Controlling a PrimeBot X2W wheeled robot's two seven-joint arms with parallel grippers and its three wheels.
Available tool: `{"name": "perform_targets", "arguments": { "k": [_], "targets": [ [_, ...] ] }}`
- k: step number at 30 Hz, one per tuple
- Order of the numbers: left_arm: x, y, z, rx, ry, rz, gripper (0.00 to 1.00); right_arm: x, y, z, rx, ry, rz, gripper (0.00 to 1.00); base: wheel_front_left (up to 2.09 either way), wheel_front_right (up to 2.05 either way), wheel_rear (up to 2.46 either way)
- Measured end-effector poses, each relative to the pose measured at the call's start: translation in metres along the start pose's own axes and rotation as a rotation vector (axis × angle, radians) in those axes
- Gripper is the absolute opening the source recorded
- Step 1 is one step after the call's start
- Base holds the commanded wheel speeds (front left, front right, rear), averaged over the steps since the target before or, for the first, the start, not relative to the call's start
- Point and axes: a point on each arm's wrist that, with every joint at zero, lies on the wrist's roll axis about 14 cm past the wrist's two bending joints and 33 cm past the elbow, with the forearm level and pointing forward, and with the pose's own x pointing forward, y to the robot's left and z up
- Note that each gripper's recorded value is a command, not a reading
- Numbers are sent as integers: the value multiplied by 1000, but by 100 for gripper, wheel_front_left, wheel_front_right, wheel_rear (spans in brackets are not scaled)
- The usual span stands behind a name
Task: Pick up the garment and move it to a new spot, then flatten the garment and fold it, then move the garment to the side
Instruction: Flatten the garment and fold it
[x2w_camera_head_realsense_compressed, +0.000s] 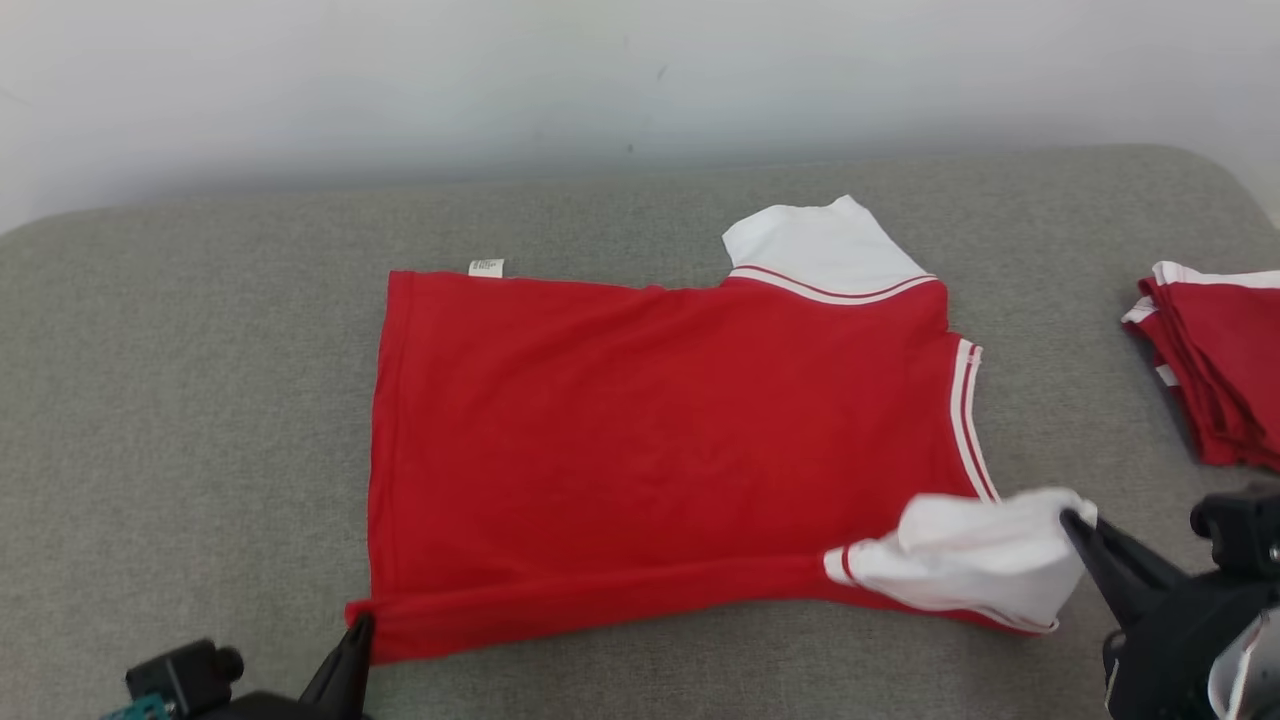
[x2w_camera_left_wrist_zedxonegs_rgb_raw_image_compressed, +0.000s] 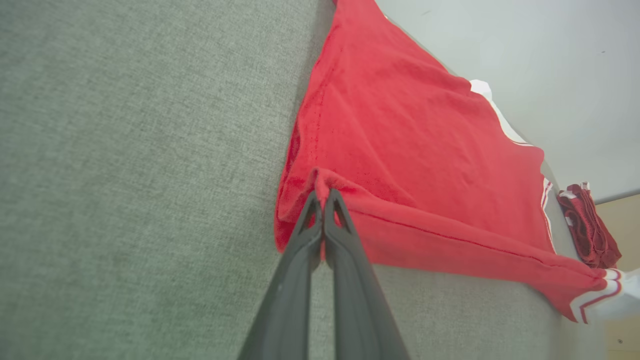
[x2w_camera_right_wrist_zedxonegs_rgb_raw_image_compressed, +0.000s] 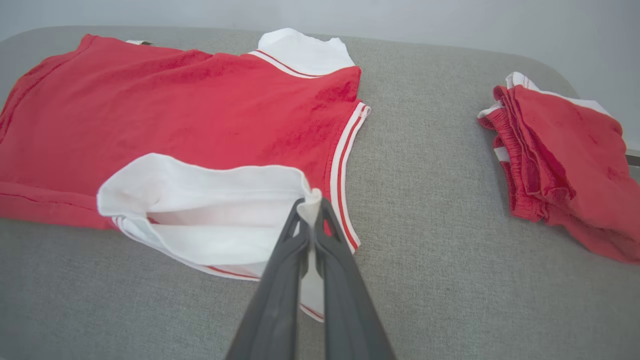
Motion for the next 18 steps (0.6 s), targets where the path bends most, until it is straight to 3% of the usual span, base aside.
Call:
{"name": "perform_targets", "arguments": {
  "k": [6, 18],
  "targets": [
    [19, -14, 17, 16, -49, -18, 0, 30, -1, 31, -106, -81, 17, 0, 0, 0, 0],
    [56, -10, 37, 93, -121, 0, 0, 80, 1, 39, -227, -83, 76, 0, 0, 0, 0]
  ]
}}
